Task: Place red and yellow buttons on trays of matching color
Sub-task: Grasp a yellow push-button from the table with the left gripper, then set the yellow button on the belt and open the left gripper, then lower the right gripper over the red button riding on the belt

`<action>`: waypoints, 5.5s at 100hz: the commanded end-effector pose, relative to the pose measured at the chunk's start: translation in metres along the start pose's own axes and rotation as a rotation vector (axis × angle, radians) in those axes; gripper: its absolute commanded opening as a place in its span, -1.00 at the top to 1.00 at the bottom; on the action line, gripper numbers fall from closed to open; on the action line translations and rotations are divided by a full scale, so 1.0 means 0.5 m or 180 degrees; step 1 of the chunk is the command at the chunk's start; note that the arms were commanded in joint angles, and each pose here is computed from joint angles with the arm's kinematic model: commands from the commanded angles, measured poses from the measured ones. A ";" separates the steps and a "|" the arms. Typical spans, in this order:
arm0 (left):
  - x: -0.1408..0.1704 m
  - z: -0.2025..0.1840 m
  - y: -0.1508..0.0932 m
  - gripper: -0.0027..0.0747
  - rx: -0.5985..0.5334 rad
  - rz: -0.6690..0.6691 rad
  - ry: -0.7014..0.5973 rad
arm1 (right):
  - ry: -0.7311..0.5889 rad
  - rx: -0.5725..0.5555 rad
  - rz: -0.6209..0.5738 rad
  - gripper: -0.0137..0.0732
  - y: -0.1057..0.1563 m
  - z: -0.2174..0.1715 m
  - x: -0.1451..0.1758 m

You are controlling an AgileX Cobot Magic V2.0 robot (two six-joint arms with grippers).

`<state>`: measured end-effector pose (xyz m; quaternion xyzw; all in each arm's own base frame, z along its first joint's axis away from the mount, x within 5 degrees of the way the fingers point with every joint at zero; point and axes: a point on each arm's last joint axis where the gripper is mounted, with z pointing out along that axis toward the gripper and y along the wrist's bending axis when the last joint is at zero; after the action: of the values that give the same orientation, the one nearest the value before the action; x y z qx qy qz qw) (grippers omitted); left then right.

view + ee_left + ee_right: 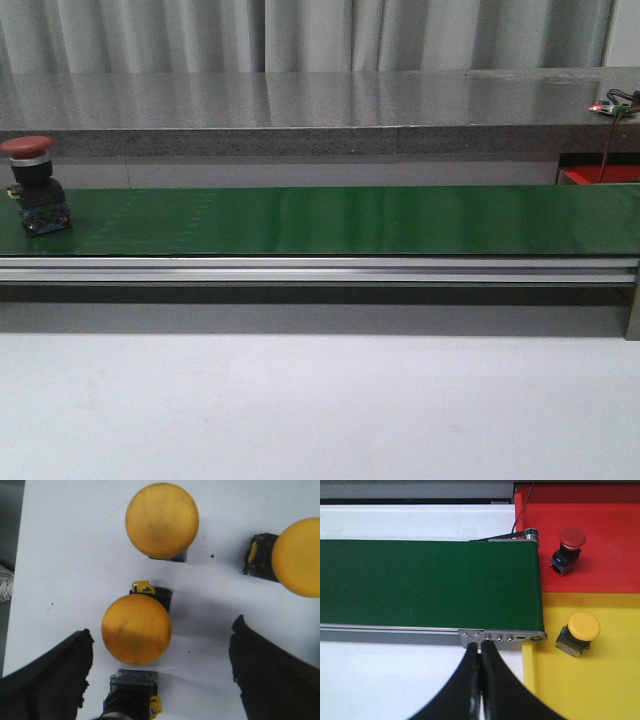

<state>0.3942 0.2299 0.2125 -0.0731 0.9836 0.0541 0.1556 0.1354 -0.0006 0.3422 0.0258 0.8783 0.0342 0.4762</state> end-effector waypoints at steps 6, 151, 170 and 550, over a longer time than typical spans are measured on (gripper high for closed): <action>-0.022 -0.039 0.010 -0.50 -0.0127 -0.0008 -0.0313 | -0.0294 0.0003 -0.0022 0.85 0.001 -0.012 -0.024; 0.001 -0.326 -0.048 0.60 0.0111 -0.0238 -0.0933 | -0.0294 0.0003 -0.0022 0.85 0.001 -0.012 -0.024; 0.008 -0.366 -0.101 0.60 0.0233 0.0018 -0.0890 | -0.0294 0.0003 -0.0022 0.85 0.001 -0.012 -0.024; 0.212 -0.542 -0.339 0.98 0.0928 0.0509 -0.1768 | 0.0843 -0.0761 -0.0332 0.06 0.088 0.154 -0.177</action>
<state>0.2454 0.0179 0.4043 0.0491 0.9230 -0.0535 0.3779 0.2351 0.0302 0.3630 -0.0592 0.9319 0.1062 0.3418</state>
